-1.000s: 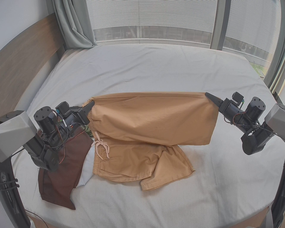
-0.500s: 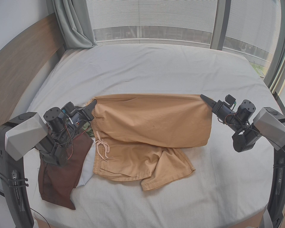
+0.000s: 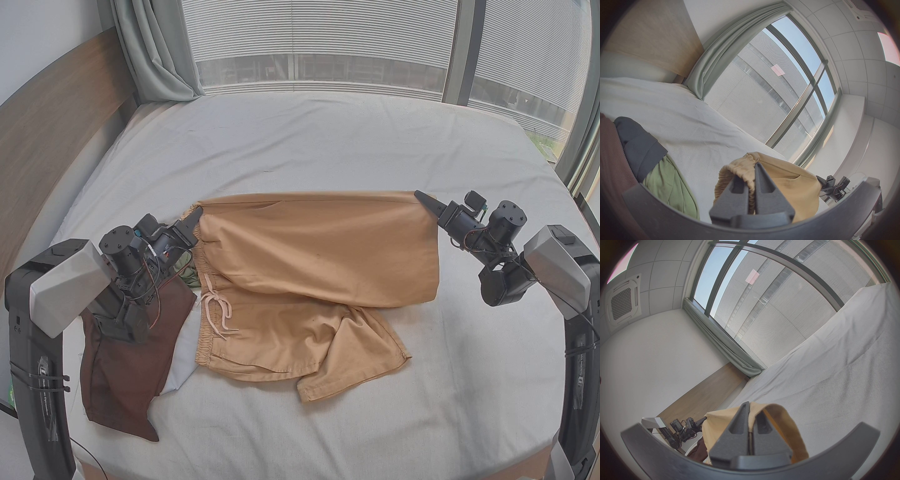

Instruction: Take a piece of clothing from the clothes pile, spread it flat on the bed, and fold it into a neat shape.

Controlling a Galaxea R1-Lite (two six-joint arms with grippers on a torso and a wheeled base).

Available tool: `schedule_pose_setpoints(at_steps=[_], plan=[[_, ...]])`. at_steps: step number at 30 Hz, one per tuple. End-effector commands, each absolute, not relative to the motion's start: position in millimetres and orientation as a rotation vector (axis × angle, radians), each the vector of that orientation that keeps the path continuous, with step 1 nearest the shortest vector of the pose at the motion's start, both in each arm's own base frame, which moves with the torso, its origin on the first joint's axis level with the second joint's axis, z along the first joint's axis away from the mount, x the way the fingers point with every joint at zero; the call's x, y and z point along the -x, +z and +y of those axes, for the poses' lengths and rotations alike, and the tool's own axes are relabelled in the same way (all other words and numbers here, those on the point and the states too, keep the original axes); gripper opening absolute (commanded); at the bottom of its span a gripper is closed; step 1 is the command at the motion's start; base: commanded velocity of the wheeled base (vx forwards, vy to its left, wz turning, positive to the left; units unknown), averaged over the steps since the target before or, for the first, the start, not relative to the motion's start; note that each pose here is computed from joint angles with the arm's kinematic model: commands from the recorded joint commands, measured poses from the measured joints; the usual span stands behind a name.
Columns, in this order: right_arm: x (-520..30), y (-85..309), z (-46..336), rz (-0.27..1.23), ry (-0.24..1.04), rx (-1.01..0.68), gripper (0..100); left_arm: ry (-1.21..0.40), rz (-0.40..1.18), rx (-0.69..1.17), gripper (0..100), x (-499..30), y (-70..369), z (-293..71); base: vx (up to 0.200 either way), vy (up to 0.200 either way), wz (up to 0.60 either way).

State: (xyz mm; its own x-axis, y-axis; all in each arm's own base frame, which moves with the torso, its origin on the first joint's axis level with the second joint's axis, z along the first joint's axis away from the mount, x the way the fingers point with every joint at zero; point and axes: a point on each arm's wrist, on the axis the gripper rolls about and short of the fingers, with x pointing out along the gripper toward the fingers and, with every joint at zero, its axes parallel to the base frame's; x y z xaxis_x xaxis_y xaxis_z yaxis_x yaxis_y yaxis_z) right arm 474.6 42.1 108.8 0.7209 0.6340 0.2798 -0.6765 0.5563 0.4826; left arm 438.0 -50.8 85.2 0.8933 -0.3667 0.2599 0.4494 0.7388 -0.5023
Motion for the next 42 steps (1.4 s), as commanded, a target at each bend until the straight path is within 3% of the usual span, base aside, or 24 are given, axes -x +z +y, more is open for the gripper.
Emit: schedule_pose_setpoints(at_steps=[1,5,6,7,18,26,33,38,42], plan=[[-485,109,46,-0.079,0.783,-0.601,0,-0.447,-0.16,0.615,0,-447,81,-48,0.0,0.0,0.0],[-492,106,46,-0.078,0.778,-0.603,0,-0.449,-0.168,0.621,0,-452,79,-47,0.0,0.0,0.0],[-495,106,44,-0.084,0.774,-0.604,0,-0.448,-0.169,0.623,100,-453,78,-47,0.0,0.0,0.0],[-498,105,45,-0.086,0.773,-0.603,100,-0.448,-0.165,0.631,100,-454,77,-47,0.0,0.0,0.0],[-481,89,37,-0.042,0.729,-0.618,100,-0.441,-0.093,0.7,100,-445,66,-51,0.0,0.0,0.0],[-446,87,40,-0.015,0.733,-0.624,100,-0.435,-0.069,0.697,100,-420,84,-48,0.0,0.0,0.0],[-399,91,45,0.067,0.718,-0.617,100,-0.457,-0.01,0.682,100,-367,111,-42,0.0,0.0,0.0],[-346,90,49,0.163,0.711,-0.556,100,-0.586,0.098,0.625,100,-310,121,-34,0.0,0.0,0.0],[-308,91,53,0.211,0.722,-0.496,100,-0.672,0.073,0.522,100,-281,137,-32,0.0,0.0,0.0]])
